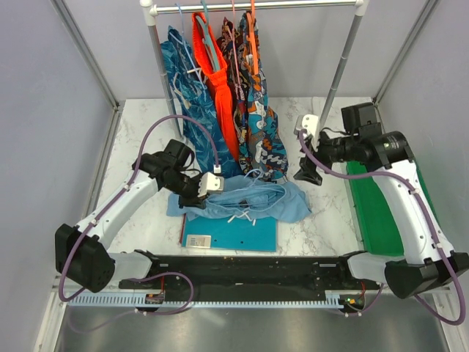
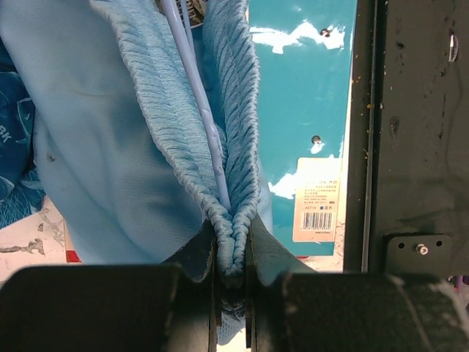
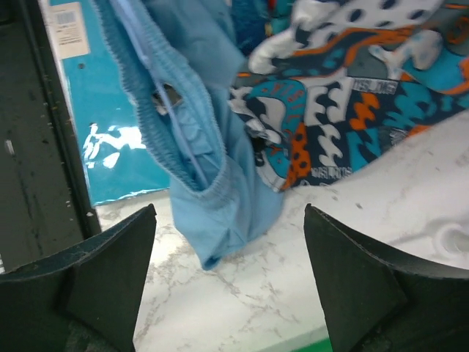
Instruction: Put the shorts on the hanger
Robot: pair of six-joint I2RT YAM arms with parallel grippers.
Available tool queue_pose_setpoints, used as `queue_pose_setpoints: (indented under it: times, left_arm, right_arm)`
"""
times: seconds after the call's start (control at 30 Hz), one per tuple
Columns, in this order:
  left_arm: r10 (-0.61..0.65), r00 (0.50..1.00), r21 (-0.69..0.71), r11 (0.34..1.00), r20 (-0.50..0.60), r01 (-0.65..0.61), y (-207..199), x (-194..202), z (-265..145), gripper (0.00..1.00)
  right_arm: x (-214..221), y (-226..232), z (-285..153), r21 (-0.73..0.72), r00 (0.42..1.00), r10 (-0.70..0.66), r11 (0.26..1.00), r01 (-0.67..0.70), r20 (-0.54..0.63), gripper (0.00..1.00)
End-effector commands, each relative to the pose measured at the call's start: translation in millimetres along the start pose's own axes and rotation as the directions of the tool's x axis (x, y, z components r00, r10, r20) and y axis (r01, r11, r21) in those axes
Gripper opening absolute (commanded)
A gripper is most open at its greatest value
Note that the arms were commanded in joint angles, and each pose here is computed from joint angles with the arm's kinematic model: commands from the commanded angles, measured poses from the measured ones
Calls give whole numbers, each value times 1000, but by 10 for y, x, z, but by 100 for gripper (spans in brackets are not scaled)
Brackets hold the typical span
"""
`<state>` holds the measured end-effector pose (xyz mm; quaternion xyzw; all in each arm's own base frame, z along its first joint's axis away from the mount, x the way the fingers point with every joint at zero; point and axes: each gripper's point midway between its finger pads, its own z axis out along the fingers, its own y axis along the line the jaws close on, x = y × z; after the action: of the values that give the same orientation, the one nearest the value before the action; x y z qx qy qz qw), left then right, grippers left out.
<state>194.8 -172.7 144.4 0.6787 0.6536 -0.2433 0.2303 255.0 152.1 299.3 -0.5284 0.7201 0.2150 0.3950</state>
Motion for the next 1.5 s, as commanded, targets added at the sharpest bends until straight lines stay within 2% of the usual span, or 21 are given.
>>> queue_pose_setpoints:
  times: [0.0, 0.13, 0.33, 0.47, 0.57, 0.6, 0.67, 0.7, 0.8, 0.83, 0.87, 0.93, 0.97, 1.0, 1.2, 1.37, 1.47]
  left_arm:
    - [-1, 996, 0, 1000, 93, 1, -22, -268, -91, 2]
    - [-20, 994, 5, 1000, 109, 19, -15, -302, -86, 2]
    - [-6, 991, -1, 1000, 135, 7, -34, -347, -100, 2]
    - [13, 988, -8, 1000, 153, -12, -48, -369, -99, 2]
    - [2, 986, -19, 1000, 167, 1, -34, -411, -121, 2]
    - [-5, 985, -22, 1000, 173, 9, -30, -428, -127, 2]
    - [-3, 982, -34, 999, 191, 9, -19, -473, -149, 2]
    - [-19, 981, -36, 999, 195, 26, -18, -484, -156, 2]
    - [-38, 979, -49, 998, 200, 49, 3, -517, -190, 23]
    - [-38, 978, -57, 997, 203, 51, 5, -535, -216, 35]
    - [-37, 977, -67, 996, 209, 52, 16, -561, -240, 40]
    - [-40, 974, -98, 993, 224, 63, 60, -653, -337, 55]
    - [-17, 968, -137, 989, 249, 53, 122, -777, -446, 58]
    - [-45, 962, -152, 984, 270, 88, 141, -852, -516, 68]
    - [124, 878, -316, 948, 463, 33, 162, -1653, -1302, 75]
    - [230, 823, -393, 919, 519, -9, 160, -2065, -1743, 78]
    - [255, 812, -391, 920, 525, -36, 180, -2179, -1777, 79]
  right_arm:
    - [-155, 451, 218, -157, 989, -44, 985, 66, 141, 86]
    - [-69, 613, 536, -151, 978, -129, 976, 154, 164, 79]
    - [-20, 743, 1035, -215, 978, -160, 959, 186, 135, 73]
    - [-44, 730, 1273, -196, 973, -194, 956, 216, 129, 68]
    - [-92, 728, 1370, -197, 973, -196, 956, 218, 124, 47]
    - [-109, 742, 1388, -200, 973, -196, 955, 217, 121, 30]
    - [-186, 720, 1374, -189, 977, -175, 962, 196, 124, 8]
    - [-215, 709, 1358, -182, 978, -166, 965, 187, 126, 0]
    - [-405, 664, 1211, -141, 976, -154, 974, 177, 156, 0]
    - [-505, 647, 1107, -124, 971, -165, 974, 187, 171, 0]
    - [-562, 629, 1046, -110, 970, -172, 975, 193, 175, 0]
    - [-719, 614, 868, -95, 968, -176, 976, 195, 178, 0]
    - [-772, 605, 803, -89, 968, -178, 976, 197, 179, 0]
    - [-865, 607, 671, -80, 967, -183, 977, 200, 178, 0]
    - [-1021, 568, 263, -18, 973, -181, 982, 186, 141, 0]
    - [-1171, 574, 27, 12, 976, -151, 988, 151, 157, 0]
    - [-1281, 536, -10, 25, 978, -118, 993, 115, 171, 0]
